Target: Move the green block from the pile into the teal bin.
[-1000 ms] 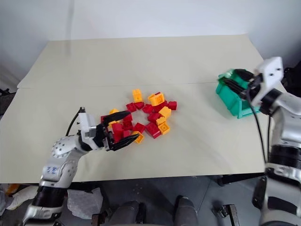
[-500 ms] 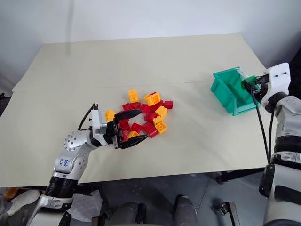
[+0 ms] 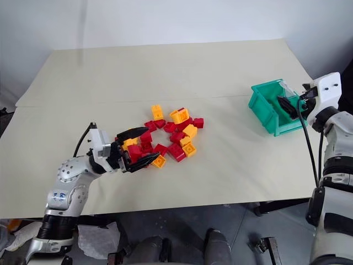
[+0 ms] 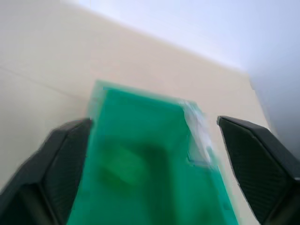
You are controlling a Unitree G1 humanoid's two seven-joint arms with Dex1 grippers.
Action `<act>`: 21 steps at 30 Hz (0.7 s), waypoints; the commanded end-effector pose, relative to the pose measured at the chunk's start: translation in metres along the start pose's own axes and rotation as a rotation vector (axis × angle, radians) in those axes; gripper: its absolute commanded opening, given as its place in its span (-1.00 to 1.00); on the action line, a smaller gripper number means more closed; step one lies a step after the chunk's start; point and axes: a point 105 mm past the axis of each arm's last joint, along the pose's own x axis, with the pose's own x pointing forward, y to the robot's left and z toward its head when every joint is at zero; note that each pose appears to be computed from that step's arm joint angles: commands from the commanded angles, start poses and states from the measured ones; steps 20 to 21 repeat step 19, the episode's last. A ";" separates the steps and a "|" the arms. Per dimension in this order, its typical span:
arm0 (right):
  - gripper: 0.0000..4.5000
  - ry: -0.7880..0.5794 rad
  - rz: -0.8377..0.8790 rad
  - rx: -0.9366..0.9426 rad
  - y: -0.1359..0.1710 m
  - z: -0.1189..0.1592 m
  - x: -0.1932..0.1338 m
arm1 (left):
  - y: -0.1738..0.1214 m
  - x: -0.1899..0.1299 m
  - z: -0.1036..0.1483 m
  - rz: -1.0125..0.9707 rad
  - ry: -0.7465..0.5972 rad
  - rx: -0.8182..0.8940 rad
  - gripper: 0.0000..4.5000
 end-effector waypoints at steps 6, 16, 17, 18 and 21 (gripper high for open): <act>0.99 -0.122 0.470 0.110 0.117 0.039 -0.041 | 0.014 -0.057 -0.015 0.123 0.196 0.125 1.00; 0.99 0.036 0.567 0.067 0.170 -0.023 -0.093 | 0.010 -0.097 -0.019 0.196 0.292 0.132 1.00; 0.99 0.025 0.544 0.072 0.166 -0.023 -0.091 | 0.011 -0.097 -0.019 0.201 0.290 0.133 1.00; 0.99 0.018 0.532 0.065 0.163 -0.023 -0.089 | 0.011 -0.098 -0.019 0.205 0.288 0.136 1.00; 0.99 0.011 0.523 0.056 0.161 -0.023 -0.088 | 0.012 -0.098 -0.018 0.207 0.286 0.139 1.00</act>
